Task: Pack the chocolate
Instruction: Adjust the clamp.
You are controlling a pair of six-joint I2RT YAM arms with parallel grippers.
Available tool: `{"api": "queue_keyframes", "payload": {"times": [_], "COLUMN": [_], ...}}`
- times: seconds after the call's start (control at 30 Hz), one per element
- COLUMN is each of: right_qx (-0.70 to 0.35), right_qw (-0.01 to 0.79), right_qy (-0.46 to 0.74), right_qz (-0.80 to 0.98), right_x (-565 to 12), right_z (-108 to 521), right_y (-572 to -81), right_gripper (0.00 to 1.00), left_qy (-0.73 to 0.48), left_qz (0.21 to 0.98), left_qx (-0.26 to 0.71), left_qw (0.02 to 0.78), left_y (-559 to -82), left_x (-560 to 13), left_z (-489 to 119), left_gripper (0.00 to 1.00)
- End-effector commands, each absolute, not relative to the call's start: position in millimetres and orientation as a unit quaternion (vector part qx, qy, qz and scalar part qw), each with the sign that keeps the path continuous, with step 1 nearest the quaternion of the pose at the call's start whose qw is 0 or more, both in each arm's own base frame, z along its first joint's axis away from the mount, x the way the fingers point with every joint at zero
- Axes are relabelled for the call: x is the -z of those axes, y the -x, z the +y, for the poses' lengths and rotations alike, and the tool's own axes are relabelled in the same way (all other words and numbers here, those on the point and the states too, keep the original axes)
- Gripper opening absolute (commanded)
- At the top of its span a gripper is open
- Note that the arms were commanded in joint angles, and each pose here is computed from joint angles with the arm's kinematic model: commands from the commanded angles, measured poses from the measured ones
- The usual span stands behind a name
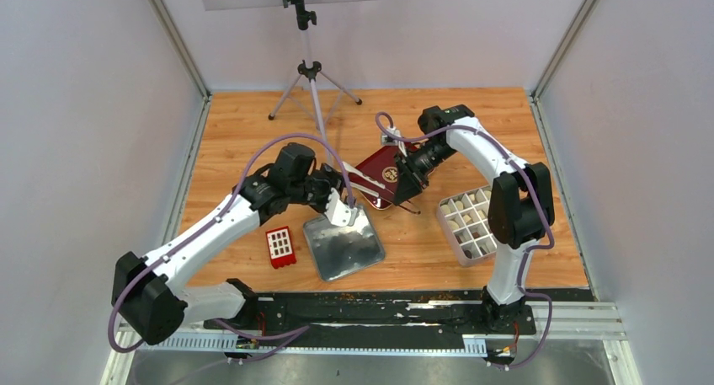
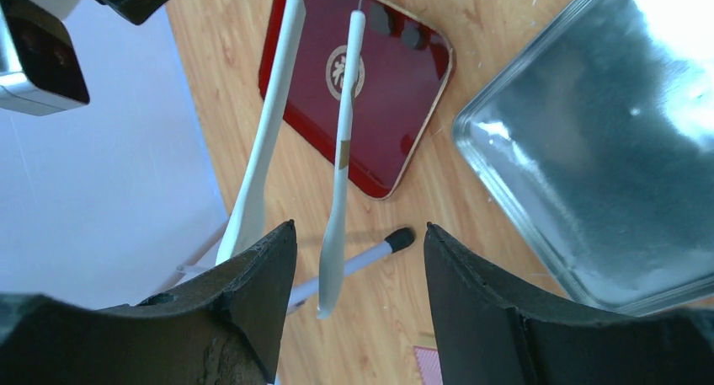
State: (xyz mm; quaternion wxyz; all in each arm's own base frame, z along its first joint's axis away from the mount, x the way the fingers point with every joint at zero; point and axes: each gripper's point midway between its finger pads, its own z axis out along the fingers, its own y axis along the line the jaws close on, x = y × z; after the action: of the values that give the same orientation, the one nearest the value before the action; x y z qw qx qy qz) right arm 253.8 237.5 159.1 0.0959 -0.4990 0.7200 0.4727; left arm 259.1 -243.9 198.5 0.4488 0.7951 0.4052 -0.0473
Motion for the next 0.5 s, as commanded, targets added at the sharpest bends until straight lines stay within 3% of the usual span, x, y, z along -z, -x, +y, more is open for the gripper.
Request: {"api": "queue_keyframes", "payload": {"times": [0.0, 0.1, 0.23, 0.47], "right_qx": [-0.498, -0.504, -0.508, -0.495], "right_qw": [0.117, 0.117, 0.122, 0.171], "right_qy": [0.491, 0.484, 0.467, 0.395], "right_qz": [0.704, 0.706, 0.713, 0.755], "right_x": [-181, -180, -181, -187], "right_z": [243, 242, 239, 217], "right_y": [-251, -253, -261, -302], "right_gripper": [0.02, 0.02, 0.01, 0.0], "left_qy": [-0.811, -0.817, -0.822, -0.826], "left_qz": [0.358, 0.351, 0.369, 0.402], "left_qx": [-0.019, -0.045, -0.054, -0.037], "left_qw": [0.462, 0.455, 0.43, 0.394], "left_y": [-284, -299, -311, -301], "left_x": [-202, -192, -180, -162], "left_z": [-251, -257, -261, -249], "left_gripper": [0.64, 0.6, 0.46, 0.01]}}
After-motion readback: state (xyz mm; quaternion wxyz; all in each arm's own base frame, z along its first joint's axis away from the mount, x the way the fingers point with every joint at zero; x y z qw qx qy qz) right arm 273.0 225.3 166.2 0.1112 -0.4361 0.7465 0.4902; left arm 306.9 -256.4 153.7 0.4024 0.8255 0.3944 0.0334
